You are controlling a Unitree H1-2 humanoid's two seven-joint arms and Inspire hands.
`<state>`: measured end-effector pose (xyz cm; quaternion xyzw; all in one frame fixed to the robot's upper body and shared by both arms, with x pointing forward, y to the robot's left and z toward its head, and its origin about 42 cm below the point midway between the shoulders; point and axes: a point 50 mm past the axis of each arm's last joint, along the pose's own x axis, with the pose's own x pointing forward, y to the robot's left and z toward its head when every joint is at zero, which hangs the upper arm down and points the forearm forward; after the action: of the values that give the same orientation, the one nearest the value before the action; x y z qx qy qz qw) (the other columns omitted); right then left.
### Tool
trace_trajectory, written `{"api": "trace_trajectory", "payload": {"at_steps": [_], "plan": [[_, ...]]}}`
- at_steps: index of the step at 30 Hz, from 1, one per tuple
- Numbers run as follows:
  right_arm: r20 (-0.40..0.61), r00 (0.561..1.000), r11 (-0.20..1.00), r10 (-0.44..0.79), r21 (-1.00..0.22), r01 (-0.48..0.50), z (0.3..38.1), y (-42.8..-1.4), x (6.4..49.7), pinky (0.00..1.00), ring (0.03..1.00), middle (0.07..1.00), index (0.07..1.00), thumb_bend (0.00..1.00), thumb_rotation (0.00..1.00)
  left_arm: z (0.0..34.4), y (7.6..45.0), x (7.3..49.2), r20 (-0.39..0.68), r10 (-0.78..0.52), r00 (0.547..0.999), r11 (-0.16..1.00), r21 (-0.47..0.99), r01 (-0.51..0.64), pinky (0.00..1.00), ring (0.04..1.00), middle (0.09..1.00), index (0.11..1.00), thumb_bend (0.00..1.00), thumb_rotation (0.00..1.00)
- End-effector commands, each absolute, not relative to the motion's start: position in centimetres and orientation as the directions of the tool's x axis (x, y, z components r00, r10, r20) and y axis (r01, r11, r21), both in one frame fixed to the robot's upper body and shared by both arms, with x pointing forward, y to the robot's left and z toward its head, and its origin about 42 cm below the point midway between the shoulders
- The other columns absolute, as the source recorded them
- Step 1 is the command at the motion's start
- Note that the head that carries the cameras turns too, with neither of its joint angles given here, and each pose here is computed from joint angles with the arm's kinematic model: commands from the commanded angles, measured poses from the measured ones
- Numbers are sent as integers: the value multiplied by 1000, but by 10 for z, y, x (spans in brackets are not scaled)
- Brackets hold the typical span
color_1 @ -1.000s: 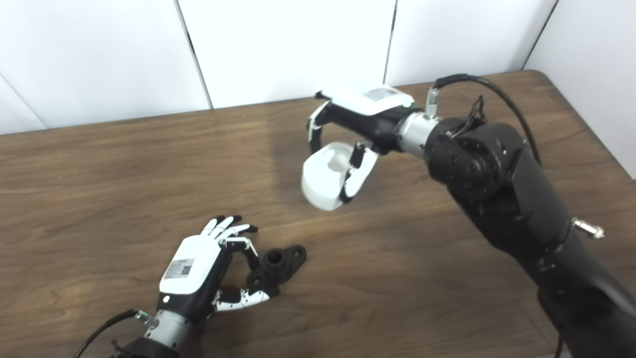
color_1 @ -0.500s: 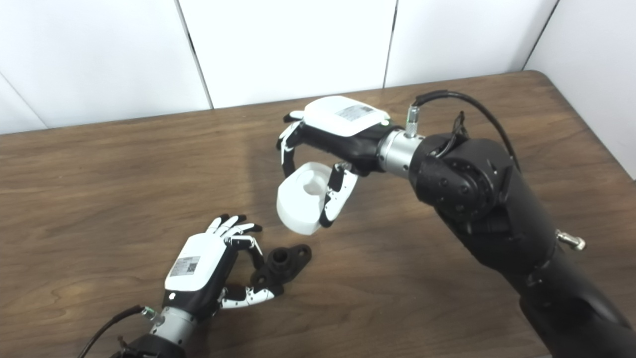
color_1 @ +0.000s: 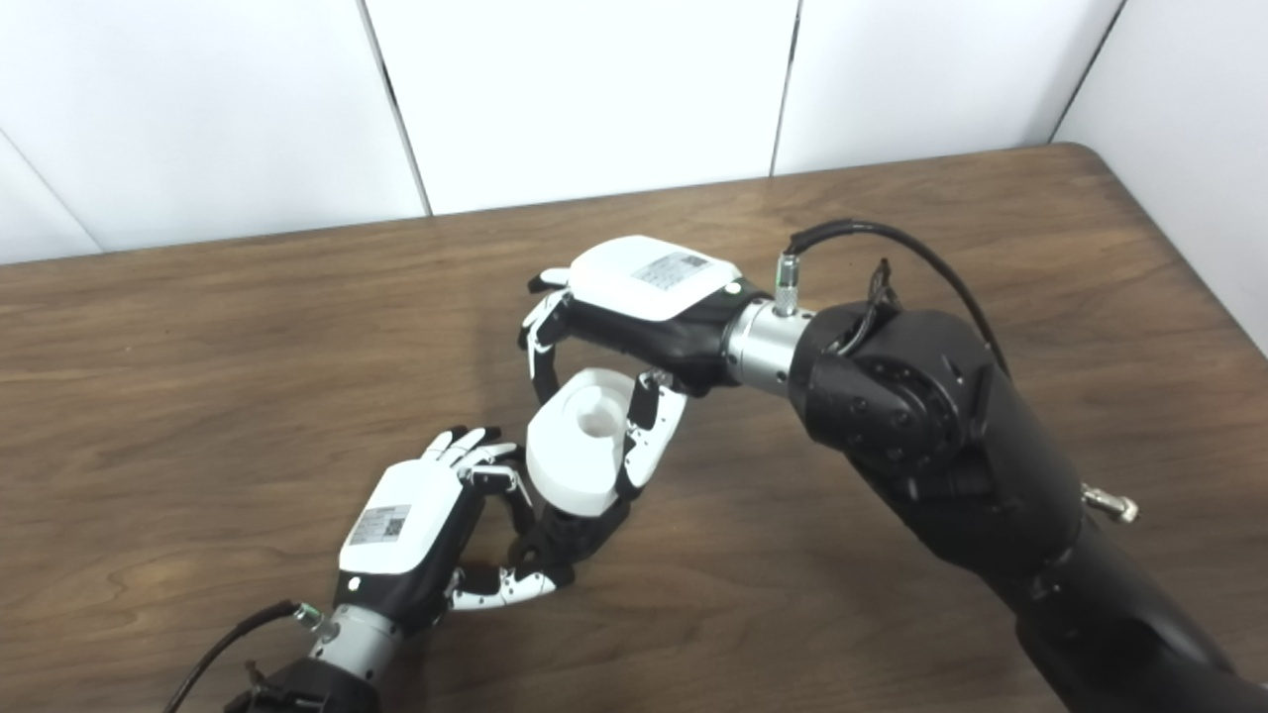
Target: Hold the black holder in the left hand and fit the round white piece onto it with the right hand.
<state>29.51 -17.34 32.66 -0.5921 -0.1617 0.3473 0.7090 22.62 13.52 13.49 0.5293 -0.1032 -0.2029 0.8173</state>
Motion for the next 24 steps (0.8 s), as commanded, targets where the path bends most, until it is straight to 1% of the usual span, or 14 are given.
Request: {"api": "trace_trajectory", "payload": {"at_steps": [1, 16, 24], "plan": [[-127, 696, 63, 706, -968, -241, 337, -170, 291, 951, 959, 814, 485, 522, 136, 121, 128, 219, -143, -472, 870, 294, 905, 308, 966, 921, 816, 486, 520, 58], [-163, 692, 65, 703, -955, -290, 317, -170, 291, 958, 966, 822, 485, 520, 137, 124, 124, 221, -146, -470, 871, 303, 899, 315, 972, 930, 823, 486, 519, 58], [-163, 702, 84, 693, -949, -303, 308, -170, 292, 946, 971, 836, 485, 520, 137, 124, 123, 222, -141, -466, 873, 309, 899, 310, 967, 925, 819, 486, 520, 59]]}}
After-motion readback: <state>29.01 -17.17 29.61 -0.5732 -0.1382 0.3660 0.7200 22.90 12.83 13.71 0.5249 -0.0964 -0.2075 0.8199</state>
